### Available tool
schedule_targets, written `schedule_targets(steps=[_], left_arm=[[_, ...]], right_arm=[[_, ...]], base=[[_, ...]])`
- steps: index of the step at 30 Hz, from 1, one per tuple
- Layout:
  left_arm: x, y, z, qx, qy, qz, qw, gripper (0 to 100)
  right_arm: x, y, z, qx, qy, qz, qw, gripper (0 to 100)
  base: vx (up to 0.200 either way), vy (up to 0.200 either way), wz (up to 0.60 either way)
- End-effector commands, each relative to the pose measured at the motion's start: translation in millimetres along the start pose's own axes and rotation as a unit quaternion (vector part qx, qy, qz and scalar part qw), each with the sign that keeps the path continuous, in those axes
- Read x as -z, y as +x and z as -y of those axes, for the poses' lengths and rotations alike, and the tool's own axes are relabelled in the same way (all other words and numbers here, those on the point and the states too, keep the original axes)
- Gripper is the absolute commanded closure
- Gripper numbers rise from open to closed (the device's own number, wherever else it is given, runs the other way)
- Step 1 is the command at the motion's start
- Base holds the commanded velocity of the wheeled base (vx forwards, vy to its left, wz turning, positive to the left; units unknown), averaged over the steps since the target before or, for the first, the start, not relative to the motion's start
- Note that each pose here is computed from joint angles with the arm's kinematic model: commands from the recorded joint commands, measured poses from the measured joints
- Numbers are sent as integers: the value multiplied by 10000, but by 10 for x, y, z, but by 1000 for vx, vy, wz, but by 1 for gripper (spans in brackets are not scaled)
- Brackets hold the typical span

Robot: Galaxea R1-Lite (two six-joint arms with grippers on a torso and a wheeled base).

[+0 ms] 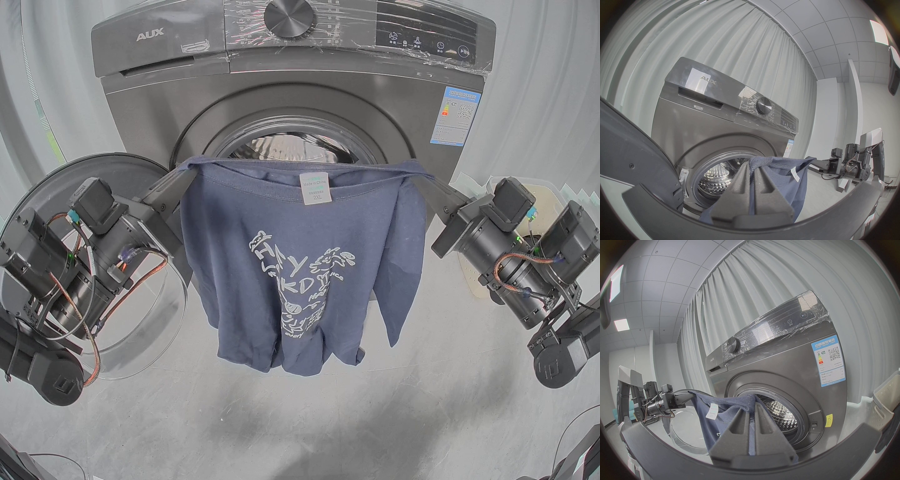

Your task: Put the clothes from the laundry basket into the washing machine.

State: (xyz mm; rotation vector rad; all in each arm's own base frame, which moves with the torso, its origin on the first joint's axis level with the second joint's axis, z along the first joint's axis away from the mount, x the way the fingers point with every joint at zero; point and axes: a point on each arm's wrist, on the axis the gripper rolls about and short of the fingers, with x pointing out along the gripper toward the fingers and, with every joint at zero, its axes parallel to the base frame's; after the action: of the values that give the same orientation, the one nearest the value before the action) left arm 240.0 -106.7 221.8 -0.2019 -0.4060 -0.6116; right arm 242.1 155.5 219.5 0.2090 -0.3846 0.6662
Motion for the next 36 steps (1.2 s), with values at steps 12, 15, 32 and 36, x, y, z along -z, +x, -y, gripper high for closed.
schedule_targets(steps=[12, 15, 32, 36], left_arm=[[250, 194, 167, 359, -176, -228, 9989, 100], [212, 272, 163, 371, -162, -85, 9991, 100], [231, 390, 336, 580, -281, 28, 9979, 100], [196, 396, 343, 587, -276, 97, 9978, 100]], right_arm=[[346, 20, -63, -8, 164, -515, 9985, 100], [532, -11, -142, -25, 251, -822, 9963, 100], [1172, -127, -633, -610, 627, -1902, 9778, 0], [1322, -257, -745, -811, 614, -2286, 9682, 0]], base=[[0, 0, 0], [0, 0, 0], [0, 0, 0], [0, 0, 0]])
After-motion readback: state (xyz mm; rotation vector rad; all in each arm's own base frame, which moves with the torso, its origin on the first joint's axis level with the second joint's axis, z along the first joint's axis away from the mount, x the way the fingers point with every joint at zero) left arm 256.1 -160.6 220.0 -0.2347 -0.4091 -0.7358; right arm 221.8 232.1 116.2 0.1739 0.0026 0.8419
